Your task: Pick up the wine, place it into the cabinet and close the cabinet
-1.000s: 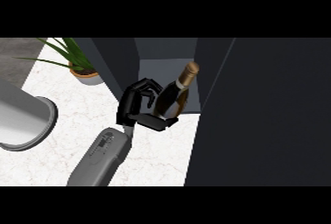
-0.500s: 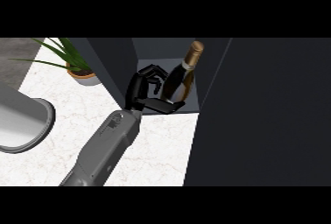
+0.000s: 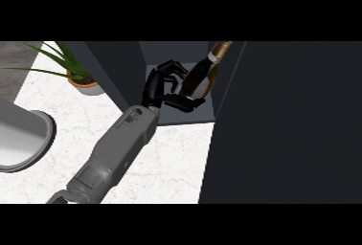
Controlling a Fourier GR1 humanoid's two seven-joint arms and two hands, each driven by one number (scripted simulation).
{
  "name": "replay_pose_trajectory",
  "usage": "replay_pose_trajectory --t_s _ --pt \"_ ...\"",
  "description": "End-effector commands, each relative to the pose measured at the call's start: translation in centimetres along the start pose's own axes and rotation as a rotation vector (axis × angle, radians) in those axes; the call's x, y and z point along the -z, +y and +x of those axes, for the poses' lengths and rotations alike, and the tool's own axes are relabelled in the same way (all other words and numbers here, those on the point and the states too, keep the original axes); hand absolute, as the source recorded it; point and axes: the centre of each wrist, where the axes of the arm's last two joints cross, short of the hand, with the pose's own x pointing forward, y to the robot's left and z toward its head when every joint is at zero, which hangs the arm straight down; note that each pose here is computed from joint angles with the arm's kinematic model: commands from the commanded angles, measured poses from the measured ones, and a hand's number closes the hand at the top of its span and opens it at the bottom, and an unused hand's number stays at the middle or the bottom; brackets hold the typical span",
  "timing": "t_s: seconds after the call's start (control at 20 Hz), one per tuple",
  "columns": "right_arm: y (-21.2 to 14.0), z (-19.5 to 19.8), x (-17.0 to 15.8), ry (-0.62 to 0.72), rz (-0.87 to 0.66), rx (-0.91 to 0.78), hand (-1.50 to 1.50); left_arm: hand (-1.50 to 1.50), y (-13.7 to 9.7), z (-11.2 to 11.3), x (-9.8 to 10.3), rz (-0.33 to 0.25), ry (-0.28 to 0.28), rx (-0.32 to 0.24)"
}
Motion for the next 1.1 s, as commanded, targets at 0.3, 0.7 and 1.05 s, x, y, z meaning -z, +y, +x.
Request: replay_pose_trajectory --t_s 0.3,0.7,1.05 --pt "0.0 2.7 -1.5 -0.012 0.032 0.131 -1.5 1.5 1.0 -0.1 1.6 0.1 0.083 -0.033" --pt "0.3 2.0 -2.2 -0.007 0.043 0.12 -1.5 1.5 2.9 -0.2 2.3 0.158 0.075 -0.006" --pt "0.0 2.3 -1.9 -0.023 0.071 0.134 -1.5 -1.5 3.5 0.1 2.8 0.196 0.034 0.1"
